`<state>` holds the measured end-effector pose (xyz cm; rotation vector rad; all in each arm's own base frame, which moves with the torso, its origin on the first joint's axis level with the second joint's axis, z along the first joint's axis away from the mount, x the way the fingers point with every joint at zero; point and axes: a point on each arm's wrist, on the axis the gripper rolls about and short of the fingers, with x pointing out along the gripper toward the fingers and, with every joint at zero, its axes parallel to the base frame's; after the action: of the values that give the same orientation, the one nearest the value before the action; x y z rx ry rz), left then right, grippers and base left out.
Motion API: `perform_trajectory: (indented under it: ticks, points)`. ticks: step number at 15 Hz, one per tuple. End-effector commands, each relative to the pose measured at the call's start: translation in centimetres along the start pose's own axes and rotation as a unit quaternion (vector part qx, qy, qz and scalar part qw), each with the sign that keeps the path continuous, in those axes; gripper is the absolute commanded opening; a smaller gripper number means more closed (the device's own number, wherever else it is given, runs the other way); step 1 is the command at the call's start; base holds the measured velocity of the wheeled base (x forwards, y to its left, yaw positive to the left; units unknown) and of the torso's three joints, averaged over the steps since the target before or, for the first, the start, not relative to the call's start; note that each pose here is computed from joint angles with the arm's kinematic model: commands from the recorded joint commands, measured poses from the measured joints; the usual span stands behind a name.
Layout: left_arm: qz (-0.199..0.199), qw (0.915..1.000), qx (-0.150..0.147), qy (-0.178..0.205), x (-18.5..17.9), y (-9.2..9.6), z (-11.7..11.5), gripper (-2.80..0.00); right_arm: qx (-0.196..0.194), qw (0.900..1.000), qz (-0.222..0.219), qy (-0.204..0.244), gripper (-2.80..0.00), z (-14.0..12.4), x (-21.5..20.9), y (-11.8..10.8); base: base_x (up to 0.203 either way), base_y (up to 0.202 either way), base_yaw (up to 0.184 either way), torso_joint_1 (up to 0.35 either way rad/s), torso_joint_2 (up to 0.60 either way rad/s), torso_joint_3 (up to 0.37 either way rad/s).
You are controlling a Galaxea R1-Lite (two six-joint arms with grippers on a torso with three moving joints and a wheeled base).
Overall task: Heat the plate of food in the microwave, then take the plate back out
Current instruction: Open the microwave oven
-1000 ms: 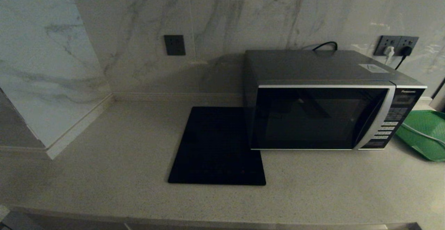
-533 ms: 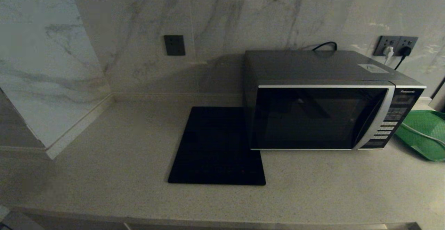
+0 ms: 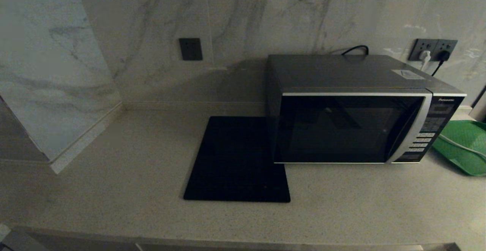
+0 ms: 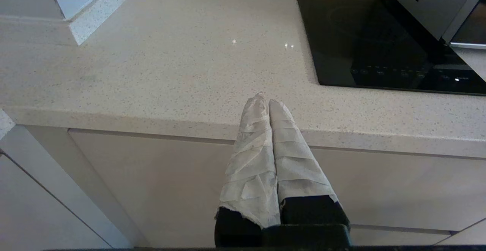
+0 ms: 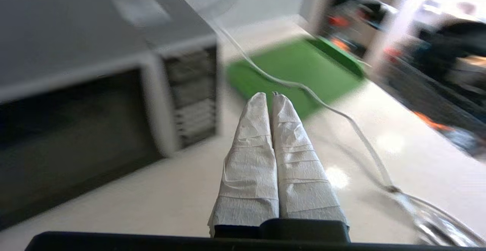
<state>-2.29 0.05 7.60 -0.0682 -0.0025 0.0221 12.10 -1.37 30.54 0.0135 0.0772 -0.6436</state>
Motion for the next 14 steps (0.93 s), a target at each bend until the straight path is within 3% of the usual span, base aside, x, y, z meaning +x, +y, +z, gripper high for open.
perform_trajectory:
  ticks: [1,5,6,11,14]
  points:
    - [0.0,1.0,0.0,0.0,0.0,0.0,0.0,-2.8,-0.057,0.996,-0.027,0.059,-2.8,-3.1,4.8,3.3,0.0,0.0,0.0,0.0,0.0,0.0]
    - [0.0,1.0,0.0,0.0,0.0,0.0,0.0,-2.8,-0.064,0.995,-0.031,0.063,-2.8,-5.2,8.9,6.4,0.0,0.0,0.0,0.0,0.0,0.0]
    - [0.0,1.0,0.0,0.0,0.0,0.0,0.0,-2.8,-0.063,0.996,-0.035,0.061,0.0,-5.8,9.9,7.1,0.0,0.0,0.0,0.0,0.0,0.0]
    - [0.0,1.0,0.0,0.0,0.0,0.0,0.0,-2.8,-0.079,0.993,-0.059,0.072,0.0,-9.2,13.6,10.7,0.0,0.0,0.0,0.0,0.0,0.0]
    - [0.0,1.0,0.0,0.0,0.0,0.0,0.0,-2.8,-0.069,0.994,-0.047,0.064,0.0,-10.9,13.1,12.0,0.0,0.0,0.0,0.0,0.0,0.0]
